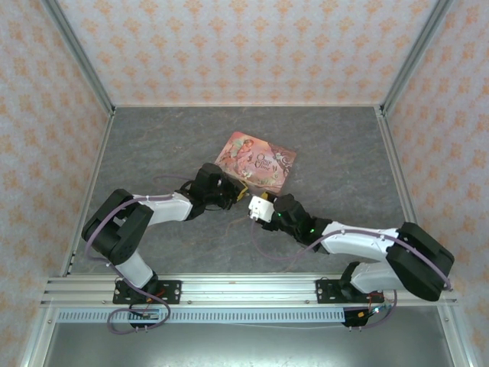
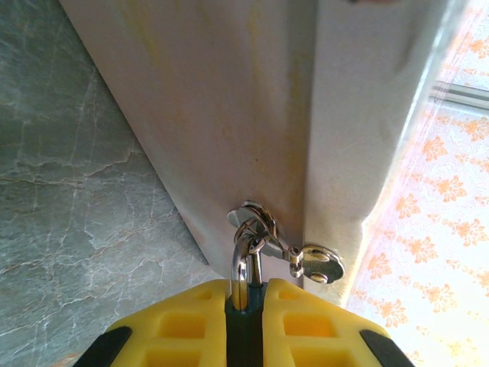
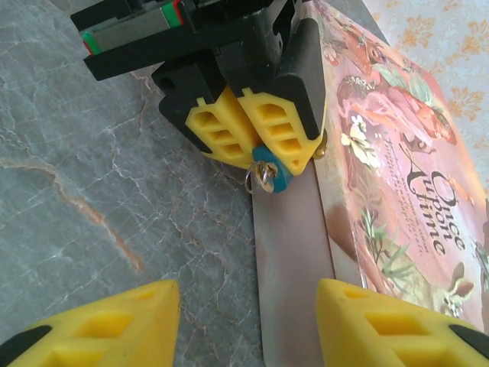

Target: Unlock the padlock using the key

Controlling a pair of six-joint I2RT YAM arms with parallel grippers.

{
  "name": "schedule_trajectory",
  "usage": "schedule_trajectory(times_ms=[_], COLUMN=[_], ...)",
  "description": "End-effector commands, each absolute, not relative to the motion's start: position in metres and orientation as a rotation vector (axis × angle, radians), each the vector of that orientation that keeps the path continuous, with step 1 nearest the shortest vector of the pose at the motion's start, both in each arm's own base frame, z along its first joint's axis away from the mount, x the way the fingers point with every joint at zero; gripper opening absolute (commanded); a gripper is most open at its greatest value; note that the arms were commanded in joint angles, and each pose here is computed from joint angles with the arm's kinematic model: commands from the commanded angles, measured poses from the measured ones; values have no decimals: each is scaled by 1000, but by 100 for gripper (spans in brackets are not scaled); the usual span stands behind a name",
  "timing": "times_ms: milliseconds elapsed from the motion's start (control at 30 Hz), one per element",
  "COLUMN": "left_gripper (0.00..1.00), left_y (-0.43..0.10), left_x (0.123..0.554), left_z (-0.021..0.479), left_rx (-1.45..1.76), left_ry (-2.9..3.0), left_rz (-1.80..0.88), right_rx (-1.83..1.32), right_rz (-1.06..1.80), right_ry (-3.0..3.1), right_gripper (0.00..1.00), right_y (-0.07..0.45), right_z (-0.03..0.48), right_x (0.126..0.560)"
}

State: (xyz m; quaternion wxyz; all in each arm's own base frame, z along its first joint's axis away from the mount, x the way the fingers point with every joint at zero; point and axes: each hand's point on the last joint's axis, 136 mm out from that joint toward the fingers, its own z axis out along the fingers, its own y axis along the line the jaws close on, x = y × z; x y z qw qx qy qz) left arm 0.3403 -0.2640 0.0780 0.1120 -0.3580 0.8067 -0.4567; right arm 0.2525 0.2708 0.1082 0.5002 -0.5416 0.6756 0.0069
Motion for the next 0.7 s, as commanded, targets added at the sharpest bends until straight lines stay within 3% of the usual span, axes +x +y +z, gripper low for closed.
schedule_trajectory(times_ms=[0,667], left_gripper=[0,0], left_y=[-277,-279], left_x=[346,344], left_z=[111,113], left_rx=[-978,-965], left_ry=[2301,2299], left_rz=[-1448,-1471], right_rx=[-1256,-1209], right_rz=[-10,-59], right_ry=[1562,1597], right_gripper=[48,27], right_y=[286,305], right_z=[129,116], right_x=[267,292])
